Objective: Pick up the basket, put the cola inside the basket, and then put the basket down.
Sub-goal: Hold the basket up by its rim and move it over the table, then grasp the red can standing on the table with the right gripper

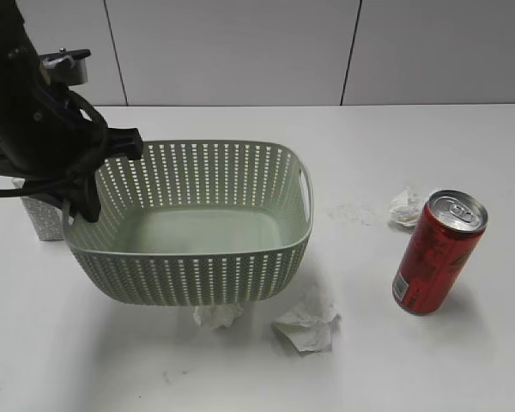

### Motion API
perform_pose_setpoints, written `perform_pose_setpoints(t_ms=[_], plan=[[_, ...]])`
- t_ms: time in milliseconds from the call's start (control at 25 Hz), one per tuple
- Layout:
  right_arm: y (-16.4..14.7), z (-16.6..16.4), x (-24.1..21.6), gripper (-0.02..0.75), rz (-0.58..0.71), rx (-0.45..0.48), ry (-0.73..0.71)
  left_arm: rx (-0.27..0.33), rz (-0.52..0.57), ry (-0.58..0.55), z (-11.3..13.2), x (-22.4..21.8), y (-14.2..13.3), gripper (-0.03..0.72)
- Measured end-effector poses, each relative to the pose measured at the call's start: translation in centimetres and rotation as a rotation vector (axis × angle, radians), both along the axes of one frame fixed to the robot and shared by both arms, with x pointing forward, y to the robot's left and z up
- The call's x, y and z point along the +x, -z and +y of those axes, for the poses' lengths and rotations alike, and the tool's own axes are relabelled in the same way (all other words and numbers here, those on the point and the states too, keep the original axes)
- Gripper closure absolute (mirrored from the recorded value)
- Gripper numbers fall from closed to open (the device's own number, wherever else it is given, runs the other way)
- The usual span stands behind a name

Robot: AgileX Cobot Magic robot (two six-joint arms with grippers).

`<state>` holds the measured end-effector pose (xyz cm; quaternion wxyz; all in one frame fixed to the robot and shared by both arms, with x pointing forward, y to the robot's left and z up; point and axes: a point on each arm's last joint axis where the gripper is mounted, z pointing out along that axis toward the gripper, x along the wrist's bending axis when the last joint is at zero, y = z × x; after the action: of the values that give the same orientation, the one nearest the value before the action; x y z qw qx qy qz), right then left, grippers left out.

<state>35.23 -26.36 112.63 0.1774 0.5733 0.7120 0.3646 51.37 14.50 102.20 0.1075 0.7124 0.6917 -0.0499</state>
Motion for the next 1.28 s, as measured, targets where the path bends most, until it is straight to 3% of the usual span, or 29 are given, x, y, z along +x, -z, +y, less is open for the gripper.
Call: perform_pose_setpoints(t_ms=[280, 680, 960, 1120, 1280], plan=[[-0.5, 1.3, 7.7, 0.132, 0.204, 0.021, -0.006, -0.025, -0.045, 0.014, -0.5, 0.2, -0.1, 0.688], [3.9, 2.3, 12.7, 0.132, 0.447, 0.016, 0.024, -0.029, -0.061, 0.079, -2.8, -0.2, 1.0, 0.688], [6.0, 6.7, 12.8, 0.131, 0.424, -0.257, -0.053, -0.022, -0.065, 0.08, -2.8, 0.0, 1.3, 0.688], [7.5, 7.9, 14.0, 0.129, 0.424, -0.272, -0.048, -0.015, -0.072, 0.084, -2.8, 0.1, 1.3, 0.688], [8.9, 8.2, 14.9, 0.077, 0.451, -0.286, -0.036, -0.007, -0.078, 0.088, -2.7, 0.1, 1.4, 0.688]])
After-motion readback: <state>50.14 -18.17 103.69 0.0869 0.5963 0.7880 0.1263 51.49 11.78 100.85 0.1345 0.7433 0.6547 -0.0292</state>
